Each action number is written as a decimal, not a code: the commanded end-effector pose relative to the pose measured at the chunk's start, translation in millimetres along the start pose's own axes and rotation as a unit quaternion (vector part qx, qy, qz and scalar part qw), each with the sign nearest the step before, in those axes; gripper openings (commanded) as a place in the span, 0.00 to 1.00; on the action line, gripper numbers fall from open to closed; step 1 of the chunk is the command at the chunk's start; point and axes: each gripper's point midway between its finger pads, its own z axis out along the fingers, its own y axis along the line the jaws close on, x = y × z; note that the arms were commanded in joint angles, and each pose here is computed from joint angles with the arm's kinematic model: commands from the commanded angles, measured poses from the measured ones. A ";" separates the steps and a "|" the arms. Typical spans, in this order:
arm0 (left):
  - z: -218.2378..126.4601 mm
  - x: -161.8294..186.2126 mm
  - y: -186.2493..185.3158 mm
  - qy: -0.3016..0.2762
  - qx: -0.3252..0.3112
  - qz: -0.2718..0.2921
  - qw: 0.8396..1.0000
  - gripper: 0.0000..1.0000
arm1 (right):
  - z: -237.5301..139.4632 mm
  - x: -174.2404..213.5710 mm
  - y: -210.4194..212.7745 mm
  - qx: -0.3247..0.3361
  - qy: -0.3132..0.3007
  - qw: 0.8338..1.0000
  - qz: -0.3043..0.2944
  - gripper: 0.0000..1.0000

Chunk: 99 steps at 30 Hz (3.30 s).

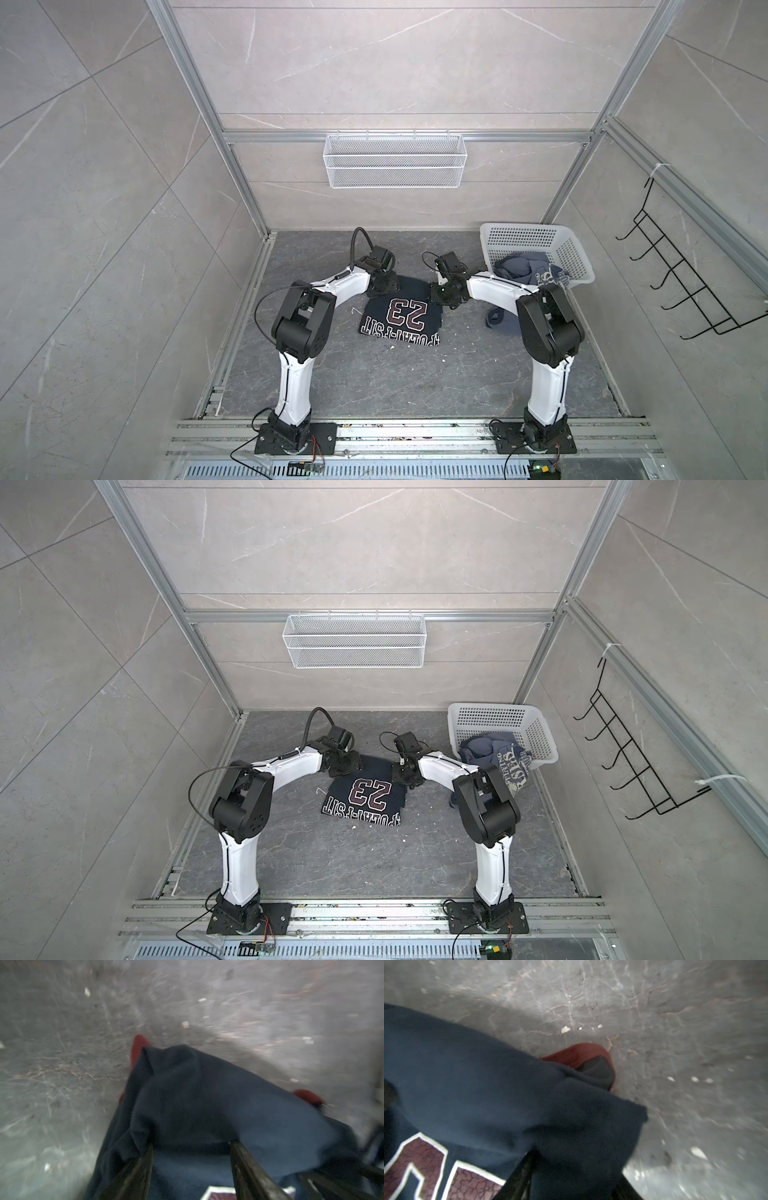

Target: Fold and stack the tank tops

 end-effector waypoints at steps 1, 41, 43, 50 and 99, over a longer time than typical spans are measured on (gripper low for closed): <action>0.6 -27.4 16.8 -0.025 -0.009 -0.032 0.999 0.64 | 10.1 -12.1 -2.1 0.017 -0.002 1.000 -0.012 0.51; -85.5 -12.9 94.2 0.006 -0.139 -0.115 0.984 0.87 | -107.7 -27.1 69.1 -0.103 -0.088 0.990 -0.030 0.88; -74.9 -7.3 101.1 0.017 -0.155 -0.111 0.981 0.87 | -119.9 -9.0 57.3 -0.095 -0.088 0.991 -0.031 0.88; -58.0 4.5 134.0 0.075 -0.204 -0.049 0.975 0.88 | -143.1 37.3 21.3 -0.059 -0.084 0.994 -0.035 0.88; -239.8 -32.7 131.9 -0.215 0.005 -0.069 0.974 0.93 | -173.7 -38.2 -264.4 0.245 -0.120 0.922 0.273 0.81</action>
